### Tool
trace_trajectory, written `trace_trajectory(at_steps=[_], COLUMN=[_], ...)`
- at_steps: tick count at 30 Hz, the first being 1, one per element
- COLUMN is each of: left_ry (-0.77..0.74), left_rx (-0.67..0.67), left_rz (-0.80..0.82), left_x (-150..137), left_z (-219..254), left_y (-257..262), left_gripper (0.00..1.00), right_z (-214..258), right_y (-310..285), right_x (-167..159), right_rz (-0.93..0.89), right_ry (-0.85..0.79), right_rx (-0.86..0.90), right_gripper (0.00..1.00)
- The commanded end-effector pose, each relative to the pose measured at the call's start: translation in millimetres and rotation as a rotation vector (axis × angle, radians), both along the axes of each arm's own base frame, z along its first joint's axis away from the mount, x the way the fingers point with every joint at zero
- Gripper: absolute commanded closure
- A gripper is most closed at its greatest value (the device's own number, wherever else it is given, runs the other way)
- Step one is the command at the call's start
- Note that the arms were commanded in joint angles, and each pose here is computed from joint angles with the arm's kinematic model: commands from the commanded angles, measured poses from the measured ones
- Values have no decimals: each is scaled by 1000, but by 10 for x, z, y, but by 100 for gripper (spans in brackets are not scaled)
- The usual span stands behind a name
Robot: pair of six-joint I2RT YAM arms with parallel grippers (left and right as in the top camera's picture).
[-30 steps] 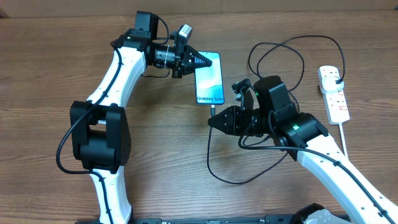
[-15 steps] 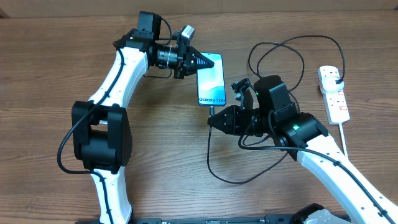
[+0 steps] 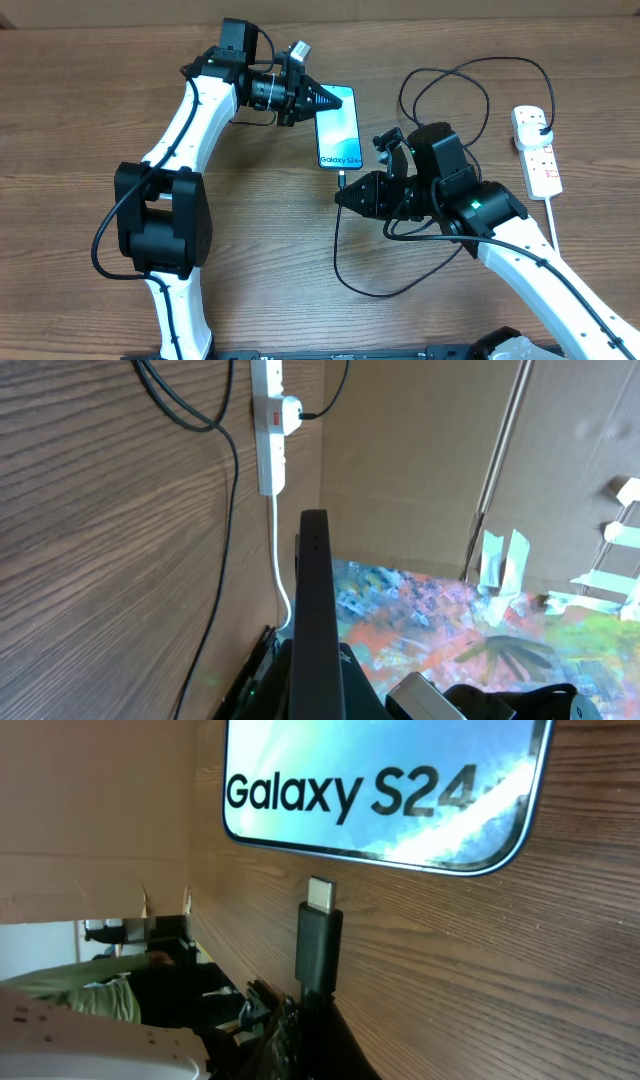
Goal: Plug charger to phone and switch on socket
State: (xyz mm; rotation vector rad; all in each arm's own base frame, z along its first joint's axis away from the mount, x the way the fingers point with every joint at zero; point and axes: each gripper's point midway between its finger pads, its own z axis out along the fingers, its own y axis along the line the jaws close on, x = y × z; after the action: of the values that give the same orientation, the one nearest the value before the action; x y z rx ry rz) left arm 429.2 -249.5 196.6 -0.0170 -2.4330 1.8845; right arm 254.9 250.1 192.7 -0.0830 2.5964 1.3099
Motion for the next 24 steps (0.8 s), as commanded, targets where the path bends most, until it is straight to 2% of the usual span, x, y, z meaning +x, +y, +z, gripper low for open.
trace_trajectory(at_steps=[1, 24], left_ry=[-12, 2], left_rx=[-27, -26], left_rz=[-2, -4], left_x=[24, 11], left_z=[91, 92], left_y=[30, 7], left_gripper=[96, 96], right_z=[-16, -29], right_y=[21, 15], right_x=[-25, -37], right_rz=[14, 14], right_ry=[1, 10], right_rx=[5, 1], right_gripper=[96, 96])
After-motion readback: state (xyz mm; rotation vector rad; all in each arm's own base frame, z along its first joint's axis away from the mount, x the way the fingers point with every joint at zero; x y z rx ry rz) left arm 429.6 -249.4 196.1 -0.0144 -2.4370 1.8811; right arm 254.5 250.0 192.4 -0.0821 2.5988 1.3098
